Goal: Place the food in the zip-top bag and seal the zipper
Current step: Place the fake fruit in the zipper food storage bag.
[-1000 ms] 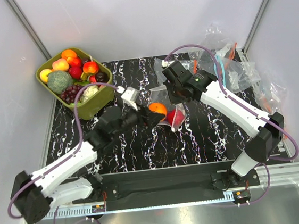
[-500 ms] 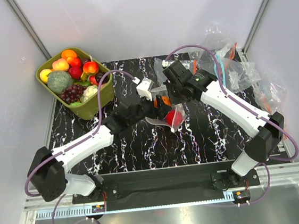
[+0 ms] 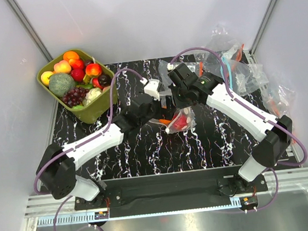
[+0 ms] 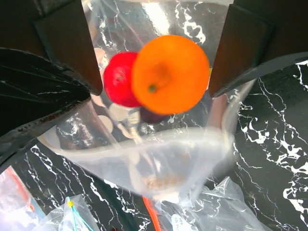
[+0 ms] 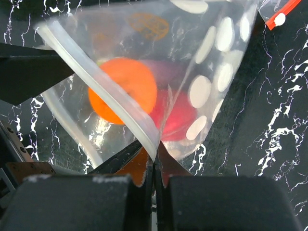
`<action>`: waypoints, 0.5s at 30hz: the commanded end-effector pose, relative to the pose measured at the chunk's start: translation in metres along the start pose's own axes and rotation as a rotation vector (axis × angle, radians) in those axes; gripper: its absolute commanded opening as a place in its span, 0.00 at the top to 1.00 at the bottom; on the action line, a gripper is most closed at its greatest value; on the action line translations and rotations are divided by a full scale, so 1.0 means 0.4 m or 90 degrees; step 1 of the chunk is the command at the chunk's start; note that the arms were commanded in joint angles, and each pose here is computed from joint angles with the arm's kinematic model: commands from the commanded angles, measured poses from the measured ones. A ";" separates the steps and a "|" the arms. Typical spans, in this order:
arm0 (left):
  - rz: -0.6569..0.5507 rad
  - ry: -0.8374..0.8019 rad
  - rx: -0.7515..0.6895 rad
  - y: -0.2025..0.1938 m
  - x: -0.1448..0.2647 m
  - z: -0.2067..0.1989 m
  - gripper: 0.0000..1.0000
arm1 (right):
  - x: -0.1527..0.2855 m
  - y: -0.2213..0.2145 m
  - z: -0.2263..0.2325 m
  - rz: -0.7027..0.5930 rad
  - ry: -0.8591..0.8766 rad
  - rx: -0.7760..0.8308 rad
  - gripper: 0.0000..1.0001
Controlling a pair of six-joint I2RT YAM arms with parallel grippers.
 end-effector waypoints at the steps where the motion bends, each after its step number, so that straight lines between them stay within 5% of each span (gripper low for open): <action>1: -0.079 -0.005 -0.003 0.094 0.037 -0.014 0.01 | 0.035 0.015 0.003 -0.035 0.016 -0.007 1.00; 15: -0.061 0.021 -0.016 0.112 0.205 0.038 0.01 | 0.045 0.016 -0.007 -0.048 0.010 -0.006 1.00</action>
Point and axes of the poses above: each gripper's point midway between its finger pads, its own x axis back along the fingers, its own z axis along the line the jaws close on, y = z × x, the point moved 7 cm from there along x, back along the fingers, and after that the axes turned 8 degrees about -x, right-handed, at the moved point
